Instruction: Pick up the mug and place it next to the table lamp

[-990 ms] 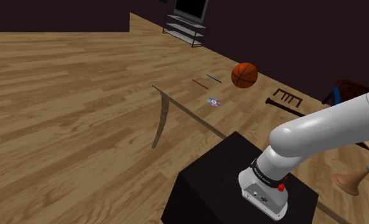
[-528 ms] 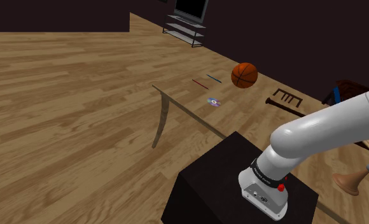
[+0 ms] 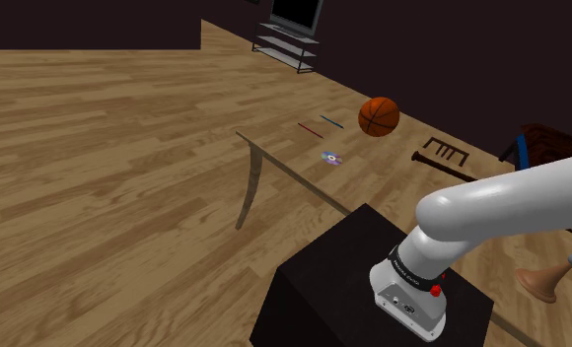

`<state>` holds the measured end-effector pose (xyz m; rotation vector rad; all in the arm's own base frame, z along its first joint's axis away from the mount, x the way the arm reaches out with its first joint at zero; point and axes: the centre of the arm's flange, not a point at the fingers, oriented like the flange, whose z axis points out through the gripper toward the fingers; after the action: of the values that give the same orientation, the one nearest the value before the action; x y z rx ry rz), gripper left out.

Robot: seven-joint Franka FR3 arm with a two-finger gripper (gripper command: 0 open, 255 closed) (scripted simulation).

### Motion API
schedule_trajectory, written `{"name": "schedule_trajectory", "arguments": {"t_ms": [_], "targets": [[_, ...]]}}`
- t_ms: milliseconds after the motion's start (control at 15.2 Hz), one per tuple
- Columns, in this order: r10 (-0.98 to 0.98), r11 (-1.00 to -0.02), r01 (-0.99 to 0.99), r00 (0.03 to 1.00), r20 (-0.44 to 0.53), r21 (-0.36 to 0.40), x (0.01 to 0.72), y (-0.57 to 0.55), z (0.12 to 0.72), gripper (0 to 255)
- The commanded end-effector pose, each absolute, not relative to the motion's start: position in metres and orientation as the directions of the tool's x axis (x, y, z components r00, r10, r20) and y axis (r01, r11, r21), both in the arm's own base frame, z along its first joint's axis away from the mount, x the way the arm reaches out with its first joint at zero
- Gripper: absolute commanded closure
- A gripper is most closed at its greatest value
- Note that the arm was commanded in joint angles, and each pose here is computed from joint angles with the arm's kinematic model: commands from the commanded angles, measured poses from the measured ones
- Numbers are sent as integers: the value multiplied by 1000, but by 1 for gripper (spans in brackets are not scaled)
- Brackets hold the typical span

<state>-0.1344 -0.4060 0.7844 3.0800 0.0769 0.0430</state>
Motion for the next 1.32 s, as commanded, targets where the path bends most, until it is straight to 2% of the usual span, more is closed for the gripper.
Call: {"name": "schedule_trajectory", "arguments": {"t_ms": [0, 1254], "targets": [[51, -997, 49, 998, 26, 62, -133, -405, 773, 255], [51, -997, 49, 998, 26, 62, -133, -405, 672, 255]]}}
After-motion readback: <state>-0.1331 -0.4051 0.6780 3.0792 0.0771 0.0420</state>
